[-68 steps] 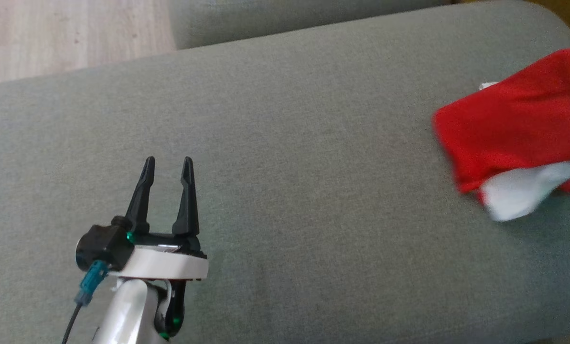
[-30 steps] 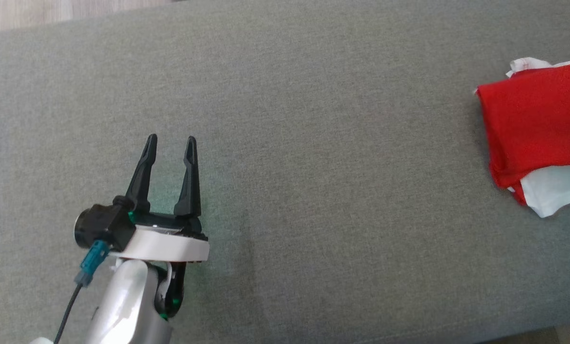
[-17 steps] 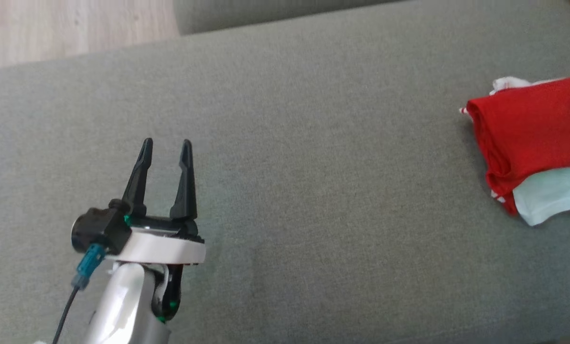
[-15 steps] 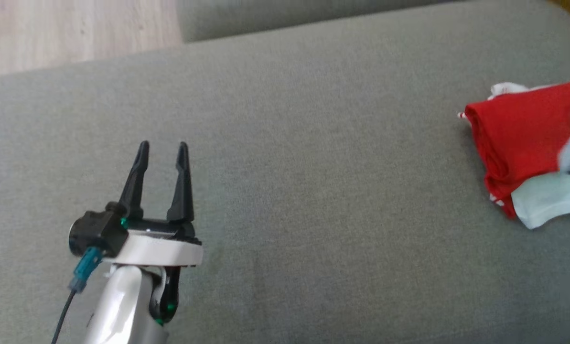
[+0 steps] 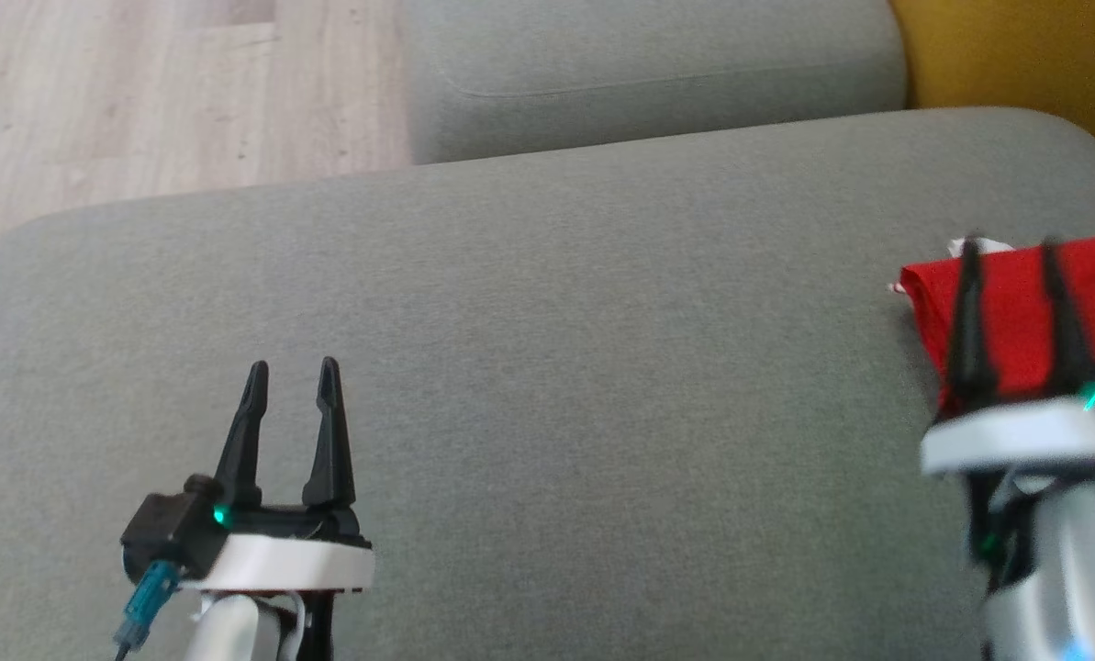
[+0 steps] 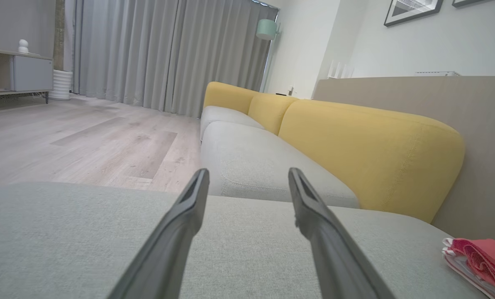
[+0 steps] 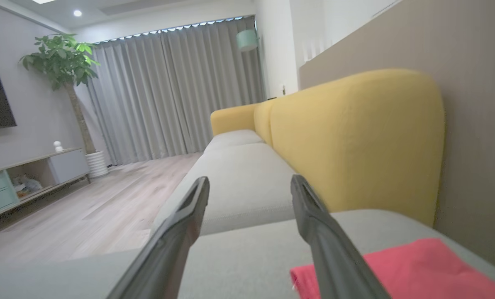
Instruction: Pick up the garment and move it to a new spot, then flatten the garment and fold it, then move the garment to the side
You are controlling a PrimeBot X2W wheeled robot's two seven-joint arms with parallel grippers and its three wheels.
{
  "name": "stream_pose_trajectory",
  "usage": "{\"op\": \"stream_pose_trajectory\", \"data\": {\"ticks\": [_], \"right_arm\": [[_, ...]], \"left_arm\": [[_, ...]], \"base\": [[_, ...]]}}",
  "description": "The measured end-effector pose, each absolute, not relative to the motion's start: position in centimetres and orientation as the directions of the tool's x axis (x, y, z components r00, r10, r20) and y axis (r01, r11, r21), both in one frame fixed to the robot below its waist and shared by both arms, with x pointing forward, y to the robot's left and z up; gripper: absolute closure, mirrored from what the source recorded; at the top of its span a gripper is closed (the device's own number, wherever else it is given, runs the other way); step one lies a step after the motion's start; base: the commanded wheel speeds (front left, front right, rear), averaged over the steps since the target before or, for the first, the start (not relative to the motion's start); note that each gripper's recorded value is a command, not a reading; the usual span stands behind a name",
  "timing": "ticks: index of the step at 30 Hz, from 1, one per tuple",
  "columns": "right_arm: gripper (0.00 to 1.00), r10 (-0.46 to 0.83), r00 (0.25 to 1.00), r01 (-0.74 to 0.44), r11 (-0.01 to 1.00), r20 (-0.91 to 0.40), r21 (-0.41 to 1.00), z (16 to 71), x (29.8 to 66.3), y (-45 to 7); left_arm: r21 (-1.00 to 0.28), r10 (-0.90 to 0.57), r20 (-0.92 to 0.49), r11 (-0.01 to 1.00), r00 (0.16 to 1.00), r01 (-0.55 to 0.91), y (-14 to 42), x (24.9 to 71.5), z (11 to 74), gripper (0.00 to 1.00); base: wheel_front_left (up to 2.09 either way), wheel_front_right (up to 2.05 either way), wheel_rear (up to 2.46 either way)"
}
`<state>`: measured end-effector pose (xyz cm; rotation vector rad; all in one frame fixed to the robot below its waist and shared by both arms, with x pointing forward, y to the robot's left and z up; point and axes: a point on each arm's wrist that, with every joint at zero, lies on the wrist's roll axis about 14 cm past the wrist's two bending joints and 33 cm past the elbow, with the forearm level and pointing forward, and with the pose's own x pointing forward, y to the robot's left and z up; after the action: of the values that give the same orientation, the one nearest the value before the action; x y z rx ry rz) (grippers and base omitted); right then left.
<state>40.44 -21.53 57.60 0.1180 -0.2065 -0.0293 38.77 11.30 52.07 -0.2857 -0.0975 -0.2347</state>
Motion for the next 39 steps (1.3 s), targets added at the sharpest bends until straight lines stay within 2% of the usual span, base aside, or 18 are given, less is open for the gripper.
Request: {"op": "stream_pose_trajectory", "data": {"ticks": [4, 5, 10, 21, 39], "right_arm": [[0.00, -0.018, 0.991, -0.006, 0.984, 0.136, 0.176, 53.3, 38.9, -20.1], [0.00, -0.003, 0.996, -0.010, 0.991, 0.093, 0.135, 51.5, 38.0, -19.7], [0.00, 0.034, 0.999, -0.036, 0.991, 0.016, 0.127, 48.7, 36.5, -18.4], [0.00, 0.036, 0.996, -0.046, 0.990, 0.078, 0.131, 50.6, 36.5, -18.4], [0.00, 0.061, 0.995, -0.071, 0.989, 0.081, 0.126, 50.7, 36.5, -17.5]], "left_arm": [[-0.270, -0.191, 0.149, 0.936, 0.970, 0.226, 12.1, 38.0, 52.7, 0.00], [-0.280, -0.173, 0.138, 0.937, 0.975, 0.206, 12.5, 37.6, 52.3, 0.00], [-0.293, -0.155, 0.096, 0.940, 0.983, 0.177, 13.0, 36.7, 50.9, 0.00], [-0.328, -0.121, 0.052, 0.935, 0.991, 0.131, 13.7, 36.2, 49.6, 0.00], [-0.371, -0.087, 0.035, 0.924, 0.996, 0.094, 14.5, 36.3, 49.1, 0.00]], "base": [[0.00, 0.00, 0.00], [0.00, 0.00, 0.00], [0.00, 0.00, 0.00], [0.00, 0.00, 0.00], [0.00, 0.00, 0.00]]}}
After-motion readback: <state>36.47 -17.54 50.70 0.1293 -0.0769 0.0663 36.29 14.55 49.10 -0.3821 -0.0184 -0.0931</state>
